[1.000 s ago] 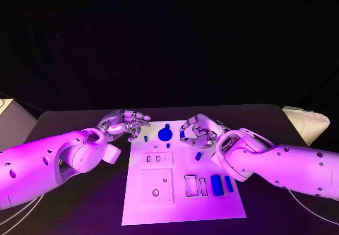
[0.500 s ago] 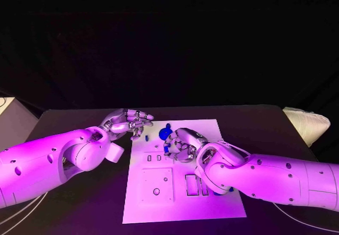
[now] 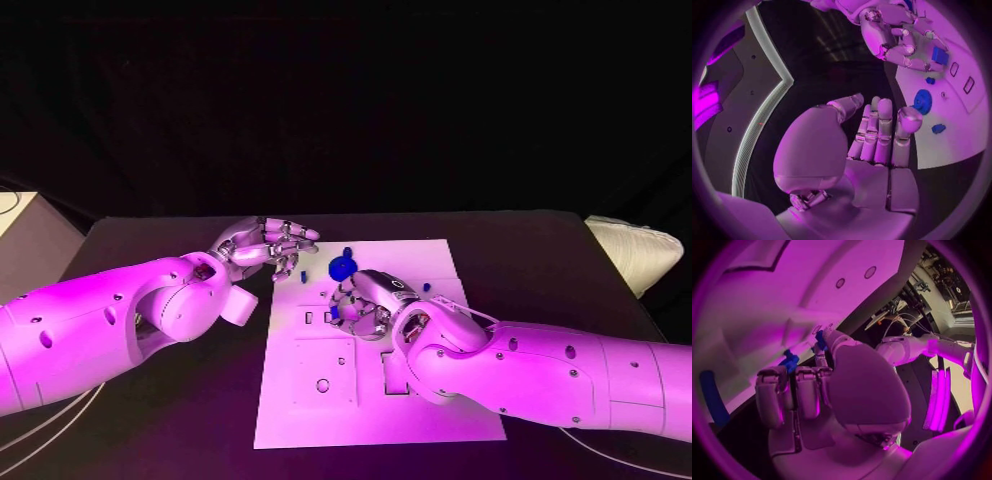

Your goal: Assemble the parts on the task board

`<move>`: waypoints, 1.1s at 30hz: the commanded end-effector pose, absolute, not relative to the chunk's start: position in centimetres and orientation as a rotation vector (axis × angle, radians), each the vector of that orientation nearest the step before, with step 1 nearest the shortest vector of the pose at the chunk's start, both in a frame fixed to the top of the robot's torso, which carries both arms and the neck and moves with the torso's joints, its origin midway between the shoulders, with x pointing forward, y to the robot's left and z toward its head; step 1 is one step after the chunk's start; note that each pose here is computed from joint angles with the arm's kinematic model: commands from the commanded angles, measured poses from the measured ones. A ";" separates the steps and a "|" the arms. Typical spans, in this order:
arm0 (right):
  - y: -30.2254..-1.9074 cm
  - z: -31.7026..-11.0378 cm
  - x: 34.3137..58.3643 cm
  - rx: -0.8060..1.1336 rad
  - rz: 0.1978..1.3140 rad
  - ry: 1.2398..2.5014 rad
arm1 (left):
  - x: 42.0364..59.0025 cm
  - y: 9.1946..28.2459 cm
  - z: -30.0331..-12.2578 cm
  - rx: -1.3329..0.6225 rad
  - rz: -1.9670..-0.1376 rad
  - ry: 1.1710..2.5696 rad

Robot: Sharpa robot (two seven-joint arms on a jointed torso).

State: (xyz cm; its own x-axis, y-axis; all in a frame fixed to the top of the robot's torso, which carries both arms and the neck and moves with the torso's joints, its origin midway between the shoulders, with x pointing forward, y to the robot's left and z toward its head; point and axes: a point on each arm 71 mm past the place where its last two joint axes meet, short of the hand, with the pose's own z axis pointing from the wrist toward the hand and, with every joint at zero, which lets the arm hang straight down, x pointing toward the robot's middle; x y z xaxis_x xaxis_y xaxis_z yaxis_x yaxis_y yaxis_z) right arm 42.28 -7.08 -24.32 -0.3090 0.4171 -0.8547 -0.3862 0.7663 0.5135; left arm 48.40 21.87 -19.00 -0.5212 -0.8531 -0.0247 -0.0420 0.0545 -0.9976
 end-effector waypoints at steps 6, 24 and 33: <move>-6.9 -24.5 42.3 -0.030 0.768 1.689 | 48.3 21.7 -18.9 -0.906 -1.559 1.672; -6.7 -25.0 42.4 -0.037 0.724 1.689 | 48.3 21.7 -19.0 -0.906 -1.559 1.676; -6.7 -25.1 42.5 -0.042 0.704 1.680 | 48.3 21.8 -19.0 -0.906 -1.558 1.679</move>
